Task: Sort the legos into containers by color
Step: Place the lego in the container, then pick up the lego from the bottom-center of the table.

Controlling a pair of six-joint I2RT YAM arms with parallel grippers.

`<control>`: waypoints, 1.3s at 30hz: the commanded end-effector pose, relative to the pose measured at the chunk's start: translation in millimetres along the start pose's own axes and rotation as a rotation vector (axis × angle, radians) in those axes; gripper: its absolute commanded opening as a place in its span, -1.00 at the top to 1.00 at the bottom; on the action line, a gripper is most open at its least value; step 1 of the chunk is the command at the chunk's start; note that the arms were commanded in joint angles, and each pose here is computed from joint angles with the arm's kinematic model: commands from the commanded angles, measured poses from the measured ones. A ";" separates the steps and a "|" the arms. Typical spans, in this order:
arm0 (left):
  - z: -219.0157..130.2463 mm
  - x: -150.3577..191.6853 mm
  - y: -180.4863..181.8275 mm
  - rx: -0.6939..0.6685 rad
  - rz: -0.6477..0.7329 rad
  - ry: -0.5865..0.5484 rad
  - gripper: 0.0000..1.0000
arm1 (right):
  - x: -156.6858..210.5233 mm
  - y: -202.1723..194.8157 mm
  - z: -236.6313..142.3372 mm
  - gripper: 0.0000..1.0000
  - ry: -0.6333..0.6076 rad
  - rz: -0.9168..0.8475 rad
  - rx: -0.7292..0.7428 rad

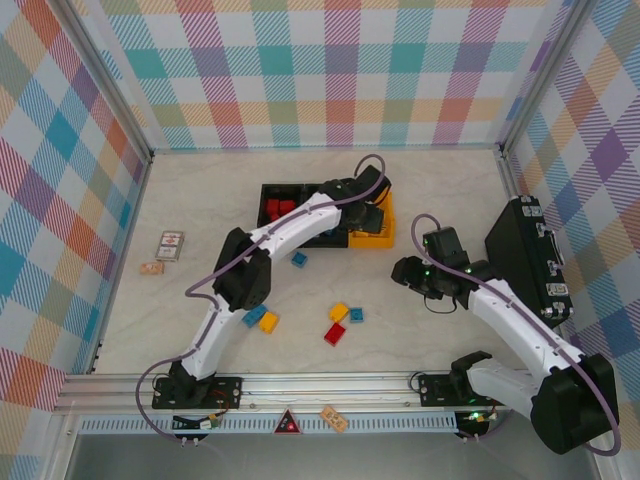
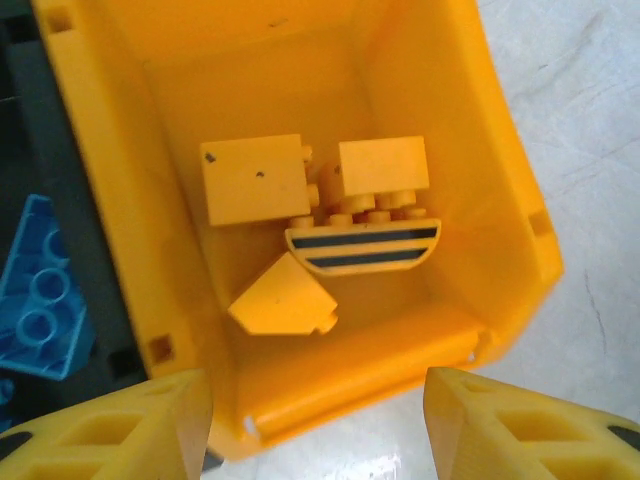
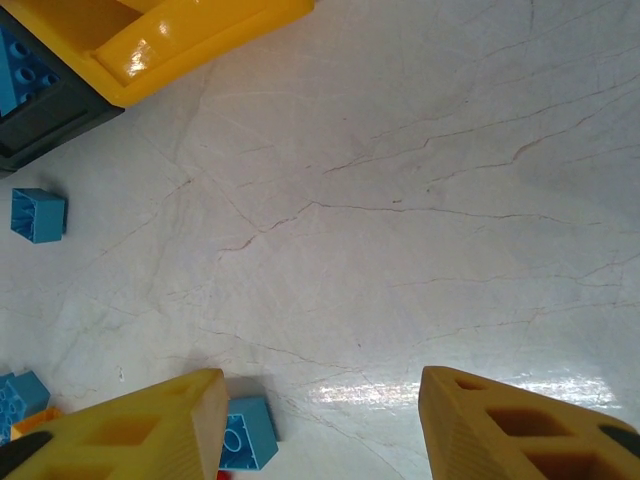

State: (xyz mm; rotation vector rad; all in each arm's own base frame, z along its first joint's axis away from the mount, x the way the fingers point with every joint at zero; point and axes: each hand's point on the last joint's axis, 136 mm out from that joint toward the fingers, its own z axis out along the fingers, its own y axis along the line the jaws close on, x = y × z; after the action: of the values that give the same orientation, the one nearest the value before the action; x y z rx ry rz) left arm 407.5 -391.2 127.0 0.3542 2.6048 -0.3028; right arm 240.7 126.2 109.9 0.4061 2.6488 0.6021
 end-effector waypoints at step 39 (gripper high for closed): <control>-129.0 212.1 139.4 -0.091 -0.225 0.144 -0.14 | 70.3 104.8 46.7 -0.10 0.264 -0.501 -0.102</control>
State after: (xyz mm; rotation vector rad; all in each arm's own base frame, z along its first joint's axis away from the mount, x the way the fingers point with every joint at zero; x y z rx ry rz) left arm 226.7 -203.3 115.3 0.1454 2.7655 -0.2654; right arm 219.6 253.6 103.2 -0.2939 2.7845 0.7342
